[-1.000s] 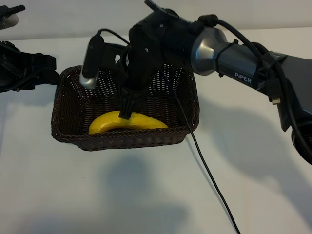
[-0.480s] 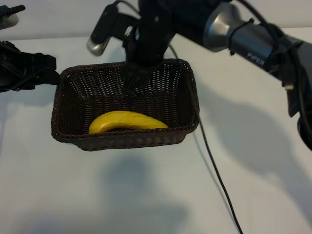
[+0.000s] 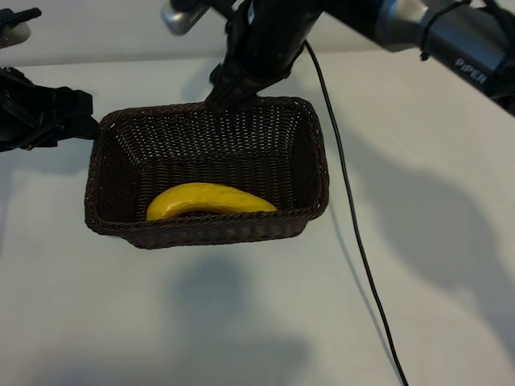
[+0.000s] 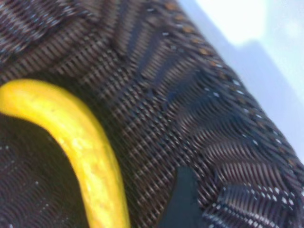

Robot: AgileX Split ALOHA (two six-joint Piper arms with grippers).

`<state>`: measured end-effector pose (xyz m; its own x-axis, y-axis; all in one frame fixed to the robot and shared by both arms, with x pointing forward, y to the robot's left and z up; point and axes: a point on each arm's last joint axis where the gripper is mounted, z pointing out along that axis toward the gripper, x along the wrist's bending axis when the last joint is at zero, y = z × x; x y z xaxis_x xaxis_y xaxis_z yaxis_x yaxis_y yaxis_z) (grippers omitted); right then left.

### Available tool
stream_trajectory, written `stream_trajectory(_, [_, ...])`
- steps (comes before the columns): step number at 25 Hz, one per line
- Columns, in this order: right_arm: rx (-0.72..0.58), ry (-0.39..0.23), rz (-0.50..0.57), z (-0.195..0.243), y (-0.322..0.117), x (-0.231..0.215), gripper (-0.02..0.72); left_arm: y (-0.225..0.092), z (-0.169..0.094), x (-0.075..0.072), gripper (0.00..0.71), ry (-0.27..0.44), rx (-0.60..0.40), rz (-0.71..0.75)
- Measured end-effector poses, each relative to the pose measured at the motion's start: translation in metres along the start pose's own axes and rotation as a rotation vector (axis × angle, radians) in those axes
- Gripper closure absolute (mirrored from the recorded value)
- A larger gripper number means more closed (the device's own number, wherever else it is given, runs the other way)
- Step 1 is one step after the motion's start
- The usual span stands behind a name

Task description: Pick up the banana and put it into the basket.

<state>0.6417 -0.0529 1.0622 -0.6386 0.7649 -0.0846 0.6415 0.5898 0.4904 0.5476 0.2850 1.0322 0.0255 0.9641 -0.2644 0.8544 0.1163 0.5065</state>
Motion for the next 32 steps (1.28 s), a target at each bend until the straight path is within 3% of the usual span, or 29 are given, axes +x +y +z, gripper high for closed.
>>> stream_trajectory(8, [0.114, -0.045, 0.149, -0.006, -0.017, -0.035, 0.120, 0.000, 0.000, 0.000, 0.122, 0.000, 0.000, 0.000])
stream_trajectory(16, [0.173, -0.059, 0.173, -0.009, -0.024, -0.040, 0.121, 0.000, 0.000, 0.000, 0.122, 0.000, 0.000, 0.000])
stream_trajectory(32, [0.166, -0.089, 0.271, -0.013, -0.026, -0.051, 0.121, 0.000, 0.000, 0.000, 0.122, -0.001, 0.003, -0.002])
